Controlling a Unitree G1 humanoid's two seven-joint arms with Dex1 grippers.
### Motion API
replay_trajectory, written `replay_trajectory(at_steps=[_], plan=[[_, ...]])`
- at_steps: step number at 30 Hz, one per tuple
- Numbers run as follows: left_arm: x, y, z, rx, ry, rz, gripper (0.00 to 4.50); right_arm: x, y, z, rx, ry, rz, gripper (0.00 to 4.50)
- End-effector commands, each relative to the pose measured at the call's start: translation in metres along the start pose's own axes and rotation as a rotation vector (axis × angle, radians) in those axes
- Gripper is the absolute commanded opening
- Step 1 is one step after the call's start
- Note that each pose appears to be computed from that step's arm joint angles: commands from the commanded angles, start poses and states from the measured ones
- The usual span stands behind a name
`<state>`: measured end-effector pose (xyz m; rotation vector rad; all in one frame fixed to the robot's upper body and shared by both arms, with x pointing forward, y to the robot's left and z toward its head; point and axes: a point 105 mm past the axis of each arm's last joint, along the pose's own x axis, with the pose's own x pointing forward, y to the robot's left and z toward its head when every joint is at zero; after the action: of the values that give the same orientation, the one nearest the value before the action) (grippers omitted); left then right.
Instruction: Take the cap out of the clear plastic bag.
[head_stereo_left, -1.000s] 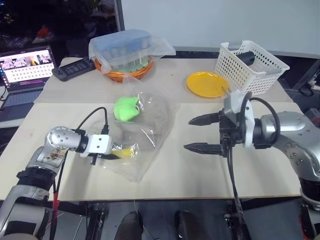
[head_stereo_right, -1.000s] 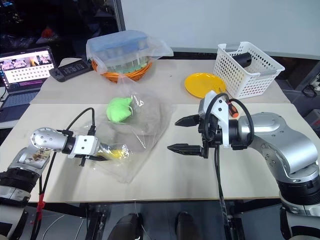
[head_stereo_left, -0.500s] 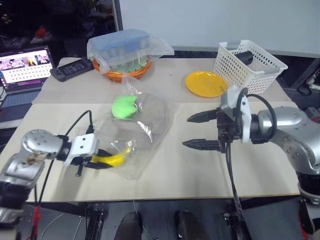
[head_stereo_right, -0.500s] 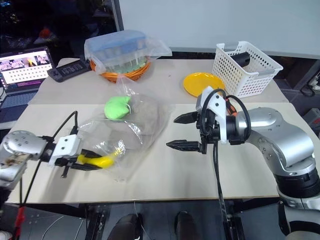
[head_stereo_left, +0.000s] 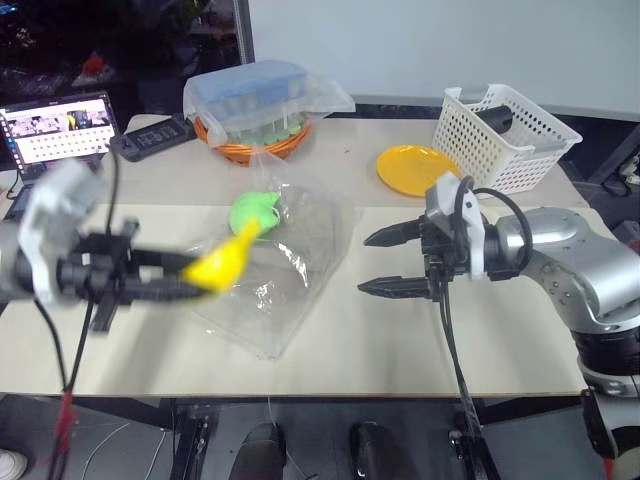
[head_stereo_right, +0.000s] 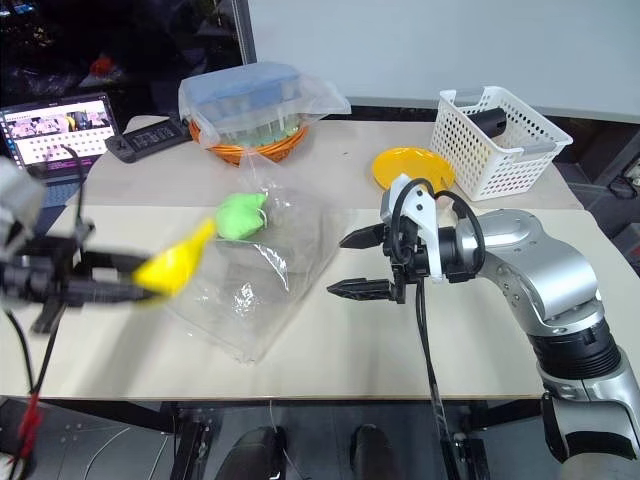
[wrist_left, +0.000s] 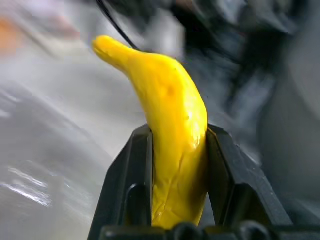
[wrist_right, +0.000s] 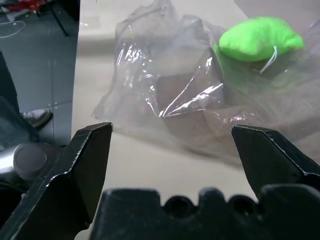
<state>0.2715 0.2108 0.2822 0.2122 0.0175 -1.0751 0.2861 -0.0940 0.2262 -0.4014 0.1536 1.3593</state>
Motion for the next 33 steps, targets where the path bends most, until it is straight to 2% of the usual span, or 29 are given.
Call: replay_trajectory(at_steps=[1,4,7,10,15,17,18,21,24,25,27,29,33], plan=[[-0.027,0.085,-0.041,-0.093,0.045,0.525,0.95,-0.003,-0.003,0.012,-0.058,-0.026,-0.026,4.50],[-0.056,0.128,-0.083,-0.201,0.103,0.849,0.95,-0.004,-0.005,0.011,-0.056,-0.025,-0.040,4.50],[-0.074,0.148,-0.104,-0.276,0.107,1.028,0.95,-0.005,-0.005,0.011,-0.053,-0.022,-0.052,4.50],[-0.092,0.161,-0.127,-0.331,0.141,1.164,0.95,-0.007,-0.005,0.011,-0.050,-0.021,-0.061,4.50],[-0.114,0.164,-0.157,-0.445,0.188,1.293,0.95,-0.008,-0.003,0.011,-0.044,-0.022,-0.072,4.50],[-0.123,0.163,-0.168,-0.458,0.219,1.334,1.95,-0.008,-0.003,0.011,-0.044,-0.024,-0.074,4.50],[-0.126,0.162,-0.170,-0.458,0.228,1.347,2.14,-0.008,-0.003,0.012,-0.044,-0.025,-0.075,4.50],[-0.133,0.158,-0.180,-0.477,0.254,1.362,3.12,-0.009,-0.002,0.013,-0.043,-0.026,-0.078,4.50],[-0.133,0.157,-0.177,-0.483,0.229,1.343,4.25,-0.011,-0.002,0.015,-0.043,-0.028,-0.079,4.50],[-0.132,0.158,-0.173,-0.481,0.211,1.331,4.45,-0.012,-0.002,0.015,-0.043,-0.029,-0.079,4.50],[-0.123,0.157,-0.153,-0.471,0.127,1.253,4.45,-0.014,-0.003,0.020,-0.045,-0.040,-0.078,4.50],[-0.099,0.144,-0.122,-0.440,0.033,1.055,4.45,-0.017,-0.005,0.026,-0.052,-0.060,-0.073,4.50],[-0.053,0.078,-0.085,-0.415,-0.007,0.639,4.45,-0.014,-0.005,0.042,-0.081,-0.106,-0.027,4.50]])
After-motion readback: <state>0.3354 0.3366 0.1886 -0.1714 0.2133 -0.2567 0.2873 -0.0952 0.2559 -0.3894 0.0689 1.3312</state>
